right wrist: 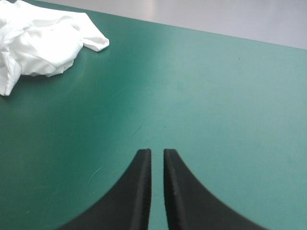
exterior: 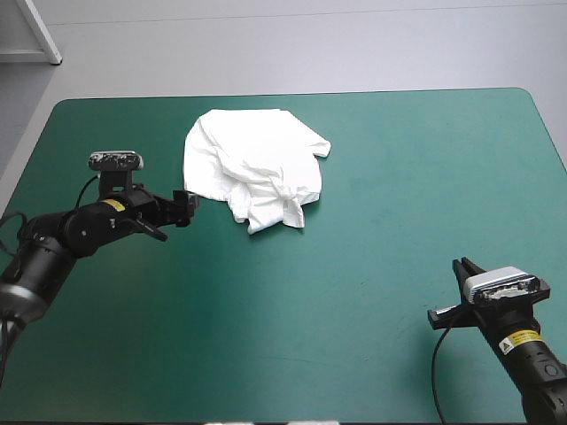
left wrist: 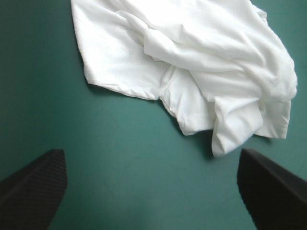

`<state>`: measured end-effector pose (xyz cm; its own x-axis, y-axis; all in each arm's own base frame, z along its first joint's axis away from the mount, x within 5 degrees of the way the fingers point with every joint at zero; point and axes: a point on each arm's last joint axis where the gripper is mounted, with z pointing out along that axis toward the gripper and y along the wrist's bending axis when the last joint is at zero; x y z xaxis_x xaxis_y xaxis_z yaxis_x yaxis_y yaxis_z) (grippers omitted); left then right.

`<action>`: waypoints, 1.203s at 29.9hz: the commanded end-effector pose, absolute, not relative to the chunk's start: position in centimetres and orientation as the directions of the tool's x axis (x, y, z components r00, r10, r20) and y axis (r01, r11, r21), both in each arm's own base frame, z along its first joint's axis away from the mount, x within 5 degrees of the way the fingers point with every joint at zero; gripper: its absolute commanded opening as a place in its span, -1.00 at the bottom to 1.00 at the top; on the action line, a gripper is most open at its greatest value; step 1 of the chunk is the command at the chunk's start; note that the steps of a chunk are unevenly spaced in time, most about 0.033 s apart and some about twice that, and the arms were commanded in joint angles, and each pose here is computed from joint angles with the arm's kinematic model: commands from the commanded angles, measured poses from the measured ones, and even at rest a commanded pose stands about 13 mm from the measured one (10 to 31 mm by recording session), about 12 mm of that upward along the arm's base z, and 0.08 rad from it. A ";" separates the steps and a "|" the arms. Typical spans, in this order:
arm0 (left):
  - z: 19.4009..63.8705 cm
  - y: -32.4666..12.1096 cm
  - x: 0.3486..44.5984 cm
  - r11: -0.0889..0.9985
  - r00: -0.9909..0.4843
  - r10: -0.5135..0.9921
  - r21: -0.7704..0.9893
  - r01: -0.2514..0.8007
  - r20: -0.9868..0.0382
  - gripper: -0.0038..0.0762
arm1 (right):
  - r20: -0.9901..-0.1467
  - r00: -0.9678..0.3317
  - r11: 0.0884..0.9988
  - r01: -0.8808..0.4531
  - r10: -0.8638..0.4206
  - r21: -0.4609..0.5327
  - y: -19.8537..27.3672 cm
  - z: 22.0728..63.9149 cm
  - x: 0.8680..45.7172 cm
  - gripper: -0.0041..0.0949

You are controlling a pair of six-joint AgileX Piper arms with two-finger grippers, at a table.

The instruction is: Fold the cloth

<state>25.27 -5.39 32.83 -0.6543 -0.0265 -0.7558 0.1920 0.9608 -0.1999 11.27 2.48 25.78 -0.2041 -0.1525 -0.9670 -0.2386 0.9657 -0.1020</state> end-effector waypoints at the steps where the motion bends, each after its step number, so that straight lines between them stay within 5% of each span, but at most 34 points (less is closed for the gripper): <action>1: 35.5 -5.2 27.8 0.954 -0.593 -0.101 -0.247 0.171 -0.799 0.89 | -0.978 -0.153 0.967 -0.232 -0.141 -0.103 2.5 27.8 11.5 -0.63; 8: 36.0 -4.6 32.0 0.951 -0.659 -0.091 -0.262 0.166 -0.746 0.89 | -0.985 -0.113 0.969 -0.228 -0.128 -0.099 2.5 29.6 11.5 -0.24; 13: 34.5 -5.2 34.5 0.940 -0.685 -0.098 -0.293 0.174 -0.722 0.89 | -0.988 -0.101 0.970 -0.226 -0.115 -0.090 2.5 30.2 11.5 -0.24; 19: 32.0 -8.8 37.0 0.889 -0.685 -0.001 -0.315 0.333 -0.729 0.88 | -0.987 -0.107 0.970 -0.227 -0.116 -0.089 2.5 30.1 11.5 -0.24; 25: 30.4 -11.6 40.6 0.880 -0.661 0.042 -0.285 0.379 -0.749 0.83 | -0.983 -0.136 0.969 -0.232 -0.123 -0.089 2.5 29.8 11.4 -0.24; 36: 28.0 -13.3 45.7 0.879 -0.642 0.093 -0.240 0.411 -0.761 0.44 | -0.981 -0.144 0.968 -0.233 -0.128 -0.092 2.5 29.8 11.4 -0.24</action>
<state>45.27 -12.80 24.63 -0.7232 0.1254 -0.6791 0.3912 0.8848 -0.2532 11.24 2.56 27.87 -0.2437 -0.1425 -0.9593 -0.2470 0.9656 -0.0807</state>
